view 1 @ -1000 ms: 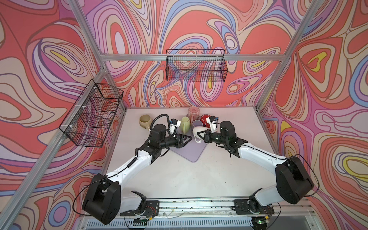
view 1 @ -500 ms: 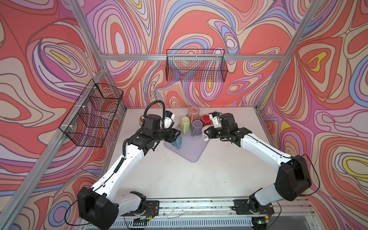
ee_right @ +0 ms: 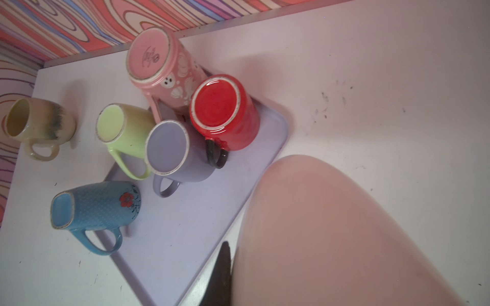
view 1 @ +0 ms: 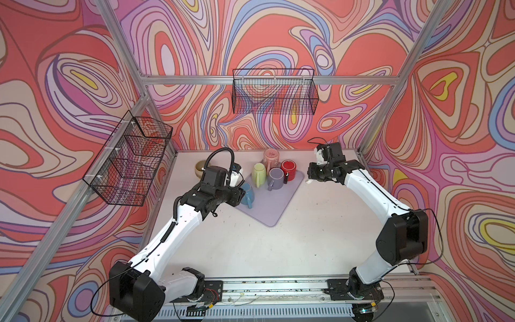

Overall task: Turn the mug right side up
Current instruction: 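Carry the white mug with the right gripper to the far table corner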

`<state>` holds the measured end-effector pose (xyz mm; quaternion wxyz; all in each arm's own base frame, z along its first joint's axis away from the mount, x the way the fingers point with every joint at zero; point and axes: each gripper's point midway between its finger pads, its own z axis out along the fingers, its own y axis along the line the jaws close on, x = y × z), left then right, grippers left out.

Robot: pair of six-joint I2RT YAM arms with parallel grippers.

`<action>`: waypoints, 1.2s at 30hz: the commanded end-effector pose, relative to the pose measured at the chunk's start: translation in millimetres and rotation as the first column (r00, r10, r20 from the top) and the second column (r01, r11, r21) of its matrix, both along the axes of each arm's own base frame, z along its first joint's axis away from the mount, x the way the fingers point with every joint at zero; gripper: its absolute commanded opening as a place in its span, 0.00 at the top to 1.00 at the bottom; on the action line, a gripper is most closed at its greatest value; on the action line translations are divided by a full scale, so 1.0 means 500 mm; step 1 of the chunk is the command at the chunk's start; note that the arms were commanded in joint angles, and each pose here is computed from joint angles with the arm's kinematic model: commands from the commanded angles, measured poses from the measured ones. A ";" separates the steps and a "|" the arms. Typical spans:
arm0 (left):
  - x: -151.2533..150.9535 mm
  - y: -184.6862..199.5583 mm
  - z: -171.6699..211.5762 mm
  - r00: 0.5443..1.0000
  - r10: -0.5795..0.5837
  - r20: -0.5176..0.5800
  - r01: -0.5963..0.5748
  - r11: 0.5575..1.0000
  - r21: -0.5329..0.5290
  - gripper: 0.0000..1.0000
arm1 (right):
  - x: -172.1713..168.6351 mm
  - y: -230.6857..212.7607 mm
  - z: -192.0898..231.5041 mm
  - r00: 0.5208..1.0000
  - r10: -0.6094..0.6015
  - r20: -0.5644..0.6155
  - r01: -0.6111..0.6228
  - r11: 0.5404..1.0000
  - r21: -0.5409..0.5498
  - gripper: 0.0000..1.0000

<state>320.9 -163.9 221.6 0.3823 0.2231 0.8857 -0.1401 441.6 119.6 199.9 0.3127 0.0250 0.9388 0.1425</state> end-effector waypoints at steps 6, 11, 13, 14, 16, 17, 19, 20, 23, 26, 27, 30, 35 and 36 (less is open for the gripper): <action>-0.047 -0.044 -0.024 0.993 -0.116 0.024 0.112 0.984 0.141 0.48 | 0.100 -0.124 -0.027 0.992 -0.101 -0.077 0.098 0.995 -0.035 1.00; -0.063 -0.063 -0.011 0.987 -0.154 0.049 0.148 0.983 0.110 0.48 | 0.155 -0.199 -0.077 0.973 -0.171 -0.154 0.174 0.985 0.007 1.00; -0.065 -0.063 -0.011 0.986 -0.158 0.049 0.151 0.982 0.117 0.48 | 0.176 -0.223 -0.095 0.965 -0.194 -0.173 0.203 0.979 0.035 1.00; -0.066 -0.063 -0.011 0.986 -0.159 0.049 0.152 0.981 0.120 0.48 | 0.183 -0.236 -0.105 0.960 -0.212 -0.183 0.218 0.976 0.015 1.00; -0.067 -0.063 -0.009 0.986 -0.158 0.051 0.151 0.981 0.121 0.48 | 0.195 -0.259 -0.129 0.950 -0.239 -0.201 0.233 0.971 -0.053 1.00; -0.067 -0.064 -0.008 0.986 -0.160 0.054 0.152 0.981 0.119 0.48 | 0.198 -0.265 -0.140 0.945 -0.243 -0.217 0.233 0.970 -0.072 1.00; -0.069 -0.064 -0.008 0.985 -0.162 0.054 0.154 0.981 0.120 0.48 | 0.207 -0.279 -0.162 0.937 -0.258 -0.235 0.240 0.965 -0.102 1.00; -0.068 -0.064 -0.009 0.986 -0.161 0.054 0.153 0.981 0.123 0.48 | 0.212 -0.284 -0.167 0.935 -0.263 -0.236 0.244 0.964 -0.108 1.00; -0.067 -0.062 -0.016 0.987 -0.157 0.047 0.149 0.979 0.136 0.49 | 0.224 -0.292 -0.174 0.936 -0.264 -0.234 0.244 0.963 -0.110 1.00; -0.068 -0.067 -0.018 0.986 -0.162 0.042 0.155 0.979 0.135 0.49 | 0.233 -0.300 -0.192 0.930 -0.265 -0.255 0.250 0.964 -0.090 1.00; -0.068 -0.067 -0.019 0.986 -0.162 0.041 0.155 0.978 0.136 0.49 | 0.235 -0.302 -0.200 0.928 -0.264 -0.264 0.250 0.964 -0.086 1.00; -0.067 -0.066 -0.022 0.986 -0.160 0.038 0.153 0.978 0.143 0.49 | 0.238 -0.302 -0.218 0.925 -0.261 -0.278 0.248 0.965 -0.081 1.00; -0.066 -0.066 -0.027 0.987 -0.160 0.031 0.154 0.977 0.148 0.49 | 0.242 -0.305 -0.239 0.922 -0.257 -0.290 0.244 0.967 -0.078 1.00; -0.065 -0.066 -0.028 0.987 -0.160 0.031 0.154 0.977 0.149 0.49 | 0.241 -0.306 -0.245 0.920 -0.257 -0.296 0.245 0.966 -0.079 1.00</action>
